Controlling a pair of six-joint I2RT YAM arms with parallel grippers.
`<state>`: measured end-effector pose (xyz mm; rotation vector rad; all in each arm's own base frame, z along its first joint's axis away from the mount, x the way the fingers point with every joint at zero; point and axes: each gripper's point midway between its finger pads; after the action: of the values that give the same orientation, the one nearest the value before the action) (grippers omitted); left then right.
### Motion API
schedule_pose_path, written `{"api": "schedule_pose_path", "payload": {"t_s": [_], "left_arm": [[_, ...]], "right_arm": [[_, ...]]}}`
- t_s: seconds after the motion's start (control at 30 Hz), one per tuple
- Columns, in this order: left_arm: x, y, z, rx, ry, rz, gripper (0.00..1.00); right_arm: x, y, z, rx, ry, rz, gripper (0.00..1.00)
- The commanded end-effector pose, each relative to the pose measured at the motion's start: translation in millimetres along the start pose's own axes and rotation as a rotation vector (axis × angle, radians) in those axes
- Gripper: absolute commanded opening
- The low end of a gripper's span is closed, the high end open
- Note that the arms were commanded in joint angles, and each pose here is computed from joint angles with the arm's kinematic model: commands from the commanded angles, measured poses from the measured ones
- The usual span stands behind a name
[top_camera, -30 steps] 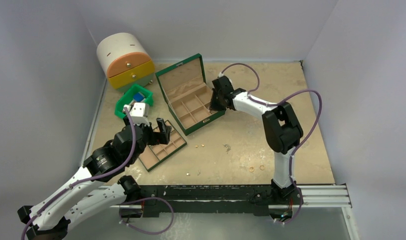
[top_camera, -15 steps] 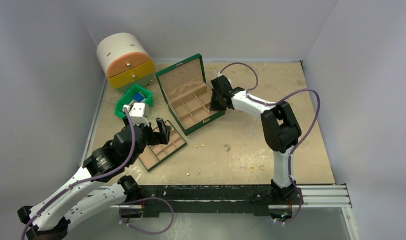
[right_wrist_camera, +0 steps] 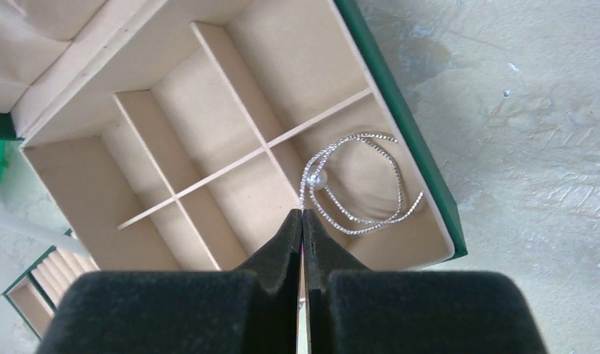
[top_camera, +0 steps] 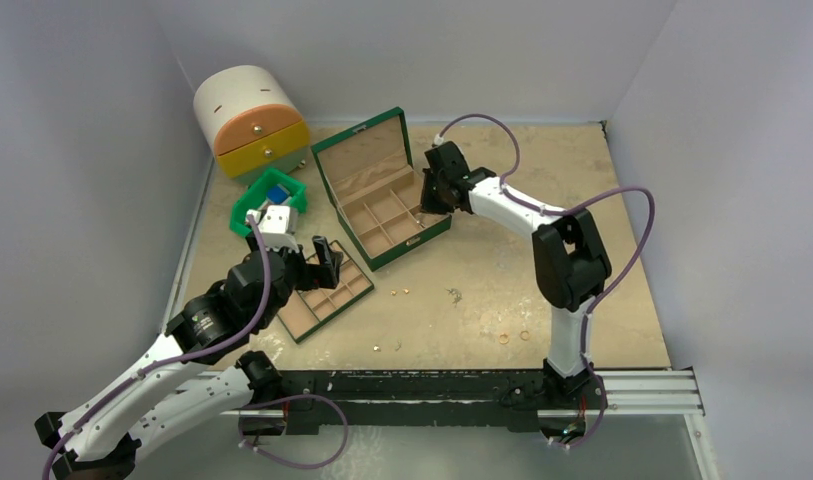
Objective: Organize the mixed jewelry
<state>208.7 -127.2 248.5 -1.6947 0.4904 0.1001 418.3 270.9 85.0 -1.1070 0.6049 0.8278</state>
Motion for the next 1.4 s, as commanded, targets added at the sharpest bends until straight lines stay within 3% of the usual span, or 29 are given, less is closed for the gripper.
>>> {"api": "schedule_pose_path", "payload": {"t_s": [0.0, 0.13, 0.27, 0.4, 0.9, 1.37], "left_arm": [[-2, -11, -3, -0.026, 0.009, -0.042, 0.98], [-2, -12, -2, -0.028, 0.01, -0.046, 0.98], [-3, -12, -3, -0.029, 0.013, -0.048, 0.98], [-4, -13, -2, -0.031, 0.014, -0.051, 0.98], [-4, -13, -2, -0.033, 0.013, -0.054, 0.98], [-3, -13, -2, -0.031, 0.012, -0.051, 0.98]], "right_arm": [[-24, -11, 28, -0.033, -0.104, -0.02, 0.04], [-23, -7, 27, -0.052, -0.095, -0.005, 0.12], [-19, -1, 21, -0.072, -0.071, 0.015, 0.25], [-13, 4, 16, -0.083, -0.053, 0.033, 0.31], [6, 17, 10, -0.083, -0.029, 0.079, 0.31], [12, 16, 4, -0.069, 0.006, 0.069, 0.19]]}}
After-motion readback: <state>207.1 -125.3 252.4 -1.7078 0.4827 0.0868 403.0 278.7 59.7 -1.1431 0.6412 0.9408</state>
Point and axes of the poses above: each gripper's point midway between its finger pads, its own x axis out along the fingers, its own z axis along the line the jaws close on, y = z × x, and after that the axes turned 3 degrees about x, right-handed
